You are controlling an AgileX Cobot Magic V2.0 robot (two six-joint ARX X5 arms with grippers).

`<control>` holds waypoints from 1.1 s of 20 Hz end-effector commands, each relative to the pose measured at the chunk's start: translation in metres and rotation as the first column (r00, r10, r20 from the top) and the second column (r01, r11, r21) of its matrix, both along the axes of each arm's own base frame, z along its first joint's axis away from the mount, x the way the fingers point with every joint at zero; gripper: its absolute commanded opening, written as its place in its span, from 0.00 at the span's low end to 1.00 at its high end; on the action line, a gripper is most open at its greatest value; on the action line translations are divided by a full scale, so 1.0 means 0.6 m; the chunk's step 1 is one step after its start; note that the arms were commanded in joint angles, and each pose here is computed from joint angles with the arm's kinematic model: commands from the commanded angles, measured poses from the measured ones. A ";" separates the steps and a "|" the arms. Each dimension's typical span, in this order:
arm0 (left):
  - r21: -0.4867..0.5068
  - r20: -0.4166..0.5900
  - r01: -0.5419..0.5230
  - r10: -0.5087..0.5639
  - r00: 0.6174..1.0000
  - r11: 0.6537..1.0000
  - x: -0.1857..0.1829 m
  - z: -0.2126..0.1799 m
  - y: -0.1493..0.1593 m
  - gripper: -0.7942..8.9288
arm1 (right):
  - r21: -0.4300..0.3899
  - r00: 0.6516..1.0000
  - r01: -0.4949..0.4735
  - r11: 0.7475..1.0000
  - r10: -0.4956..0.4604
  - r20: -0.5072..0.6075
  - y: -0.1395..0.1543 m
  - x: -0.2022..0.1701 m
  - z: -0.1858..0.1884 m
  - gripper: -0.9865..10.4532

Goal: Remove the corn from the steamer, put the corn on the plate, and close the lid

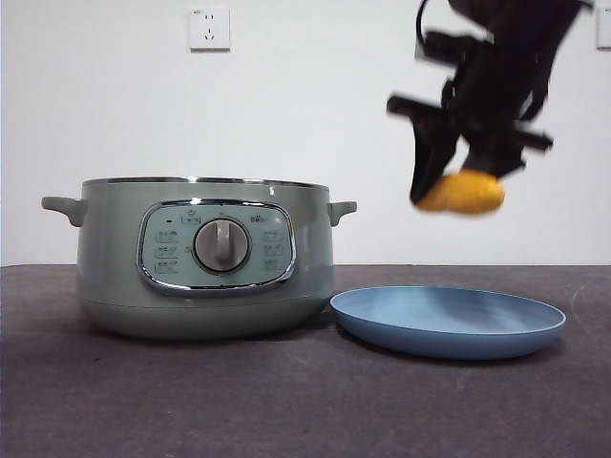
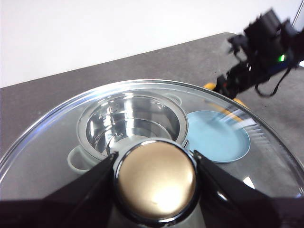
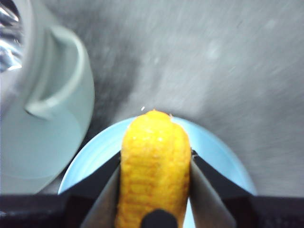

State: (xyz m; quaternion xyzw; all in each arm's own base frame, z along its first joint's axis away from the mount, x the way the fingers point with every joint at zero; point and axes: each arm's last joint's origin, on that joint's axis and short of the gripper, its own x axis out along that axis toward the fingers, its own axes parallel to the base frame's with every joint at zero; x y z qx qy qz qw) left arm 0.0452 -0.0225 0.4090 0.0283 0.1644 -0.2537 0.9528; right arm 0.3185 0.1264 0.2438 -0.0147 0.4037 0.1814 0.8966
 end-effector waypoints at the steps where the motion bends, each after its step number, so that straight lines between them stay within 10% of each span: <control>1: -0.033 0.052 0.004 -0.002 0.999 0.999 -0.005 0.010 0.002 0.07 | 0.050 0.999 0.040 0.998 -0.040 0.001 -0.002 -0.007 -0.050 0.08; 18: -0.034 0.045 0.002 -0.001 0.999 0.999 -0.005 0.009 0.002 0.07 | 0.023 0.991 0.073 0.997 -0.070 -0.111 0.001 0.008 -0.175 0.10; 22: -0.025 0.023 0.002 -0.001 1.000 1.000 0.009 0.009 -0.004 0.07 | 0.024 0.991 0.072 0.997 -0.068 -0.115 0.000 0.006 -0.172 0.58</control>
